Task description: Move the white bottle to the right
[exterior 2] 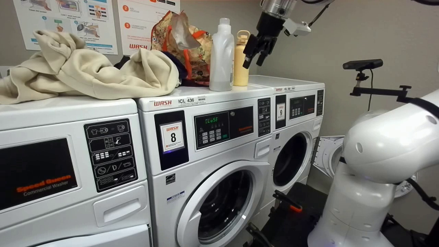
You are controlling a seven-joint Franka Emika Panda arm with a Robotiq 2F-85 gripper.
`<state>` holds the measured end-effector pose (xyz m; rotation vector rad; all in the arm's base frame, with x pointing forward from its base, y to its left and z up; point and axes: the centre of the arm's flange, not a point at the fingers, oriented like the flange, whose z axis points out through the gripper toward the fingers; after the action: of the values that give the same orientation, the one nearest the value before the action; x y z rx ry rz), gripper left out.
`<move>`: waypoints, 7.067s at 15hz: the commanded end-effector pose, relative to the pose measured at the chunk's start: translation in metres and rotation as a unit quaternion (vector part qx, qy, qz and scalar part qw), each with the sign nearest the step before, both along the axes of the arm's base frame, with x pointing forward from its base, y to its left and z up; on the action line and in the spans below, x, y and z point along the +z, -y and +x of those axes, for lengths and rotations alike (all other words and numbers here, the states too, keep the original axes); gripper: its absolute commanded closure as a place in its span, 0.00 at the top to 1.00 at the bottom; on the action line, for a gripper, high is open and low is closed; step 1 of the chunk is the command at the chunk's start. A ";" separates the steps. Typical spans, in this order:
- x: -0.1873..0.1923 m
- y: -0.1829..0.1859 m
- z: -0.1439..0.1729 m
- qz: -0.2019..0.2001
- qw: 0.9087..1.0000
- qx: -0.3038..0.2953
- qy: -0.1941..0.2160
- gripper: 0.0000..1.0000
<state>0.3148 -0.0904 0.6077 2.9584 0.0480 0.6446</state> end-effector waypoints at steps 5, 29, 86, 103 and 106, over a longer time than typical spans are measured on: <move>0.003 0.012 0.049 0.026 0.991 0.109 0.067 1.00; -0.024 0.063 0.115 0.083 0.966 0.171 0.177 1.00; -0.009 0.127 0.052 0.132 0.962 0.028 0.236 0.05; -0.014 0.220 0.057 0.046 0.975 -0.052 0.212 0.05; -0.014 0.235 0.069 0.041 0.977 -0.031 0.206 0.05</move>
<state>0.3637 -0.3025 0.6004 2.8053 -0.1795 1.3194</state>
